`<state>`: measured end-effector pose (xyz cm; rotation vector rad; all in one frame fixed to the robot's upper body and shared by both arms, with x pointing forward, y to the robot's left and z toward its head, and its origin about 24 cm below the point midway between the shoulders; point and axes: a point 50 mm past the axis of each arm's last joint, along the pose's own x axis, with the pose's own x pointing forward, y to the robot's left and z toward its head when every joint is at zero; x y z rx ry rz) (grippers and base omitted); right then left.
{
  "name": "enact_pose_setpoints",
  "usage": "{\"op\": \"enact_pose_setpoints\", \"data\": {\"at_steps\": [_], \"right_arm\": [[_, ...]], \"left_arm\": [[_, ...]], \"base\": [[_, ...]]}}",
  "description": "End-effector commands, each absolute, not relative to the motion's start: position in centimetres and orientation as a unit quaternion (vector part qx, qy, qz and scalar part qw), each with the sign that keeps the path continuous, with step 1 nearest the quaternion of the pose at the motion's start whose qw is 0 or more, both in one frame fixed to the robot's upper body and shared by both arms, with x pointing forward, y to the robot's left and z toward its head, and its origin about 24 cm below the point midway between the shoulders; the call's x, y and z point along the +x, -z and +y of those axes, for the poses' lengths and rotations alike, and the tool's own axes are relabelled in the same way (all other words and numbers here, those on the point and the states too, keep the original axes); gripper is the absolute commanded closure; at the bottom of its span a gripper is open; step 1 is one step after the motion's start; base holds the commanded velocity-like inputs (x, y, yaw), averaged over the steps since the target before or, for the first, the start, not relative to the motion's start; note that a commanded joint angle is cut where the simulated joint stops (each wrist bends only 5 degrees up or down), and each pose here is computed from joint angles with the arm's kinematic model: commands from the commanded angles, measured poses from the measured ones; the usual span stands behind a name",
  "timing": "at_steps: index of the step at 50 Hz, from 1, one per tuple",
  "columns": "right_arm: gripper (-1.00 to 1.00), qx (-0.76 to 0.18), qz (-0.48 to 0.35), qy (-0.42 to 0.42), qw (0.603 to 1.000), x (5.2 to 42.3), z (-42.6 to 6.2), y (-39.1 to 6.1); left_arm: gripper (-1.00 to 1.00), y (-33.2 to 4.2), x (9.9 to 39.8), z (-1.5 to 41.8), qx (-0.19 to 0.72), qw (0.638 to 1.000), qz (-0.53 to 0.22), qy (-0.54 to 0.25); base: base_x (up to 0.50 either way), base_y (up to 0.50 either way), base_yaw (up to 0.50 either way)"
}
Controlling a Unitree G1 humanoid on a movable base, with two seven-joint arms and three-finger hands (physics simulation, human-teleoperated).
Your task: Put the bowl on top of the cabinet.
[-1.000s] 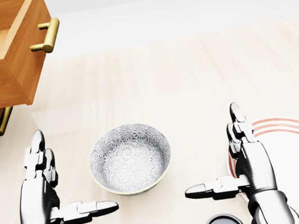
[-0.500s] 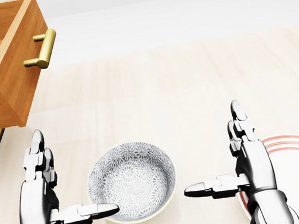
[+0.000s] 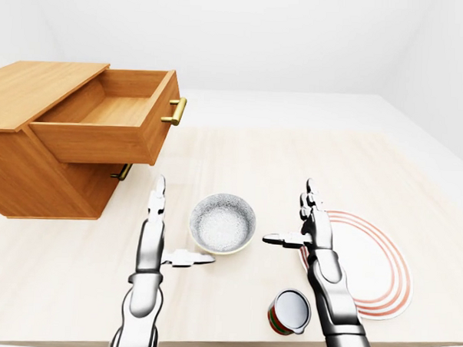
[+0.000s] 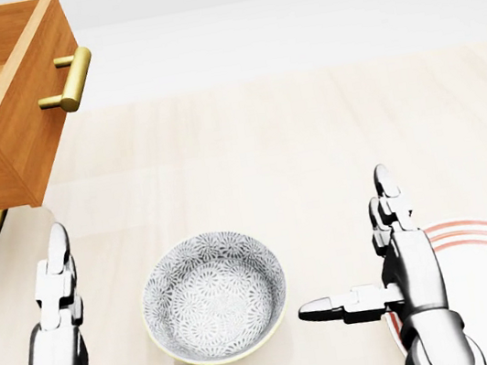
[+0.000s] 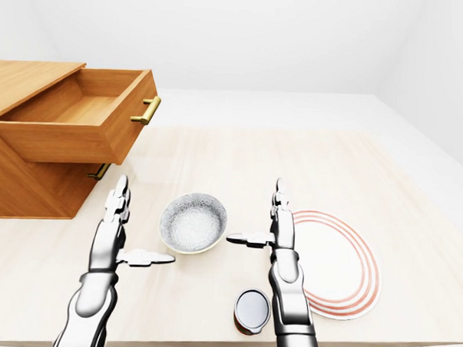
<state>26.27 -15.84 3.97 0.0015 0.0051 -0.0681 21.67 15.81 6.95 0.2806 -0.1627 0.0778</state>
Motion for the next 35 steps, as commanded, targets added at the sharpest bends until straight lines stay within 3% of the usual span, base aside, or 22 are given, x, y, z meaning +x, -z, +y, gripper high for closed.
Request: {"op": "enact_pose_setpoints", "data": {"at_steps": [1, 11, 16, 26, 35], "right_arm": [[-1.00, -0.001, 0.003, 0.031, 1.000, 26.4, -15.7, -3.8], [-1.00, 0.003, 0.000, 0.018, 1.000, 26.2, -15.4, -4.0], [-1.00, -0.001, 0.000, 0.022, 1.000, 26.1, -15.4, -4.0], [-1.00, -0.004, 0.002, 0.019, 1.000, 26.1, -15.2, -3.9], [-1.00, -0.006, 0.003, 0.017, 1.000, 26.2, -15.1, -3.8]], "left_arm": [[-1.00, -6.8, 19.7, 15.3, 0.202, 0.975, -0.081, -0.047], [-1.00, -6.2, 18.9, 15.0, 0.265, 0.957, -0.081, -0.086], [-1.00, -5.5, 19.0, 14.7, 0.328, 0.929, -0.097, -0.141], [-1.00, -4.6, 19.2, 13.9, 0.372, 0.908, -0.115, -0.156], [-1.00, -3.2, 19.6, 12.8, 0.413, 0.896, -0.110, -0.119]], "base": [[0.00, 0.00, 0.00], [0.00, 0.00, 0.00], [0.00, 0.00, 0.00], [0.00, 0.00, 0.00], [0.00, 0.00, 0.00]]}}
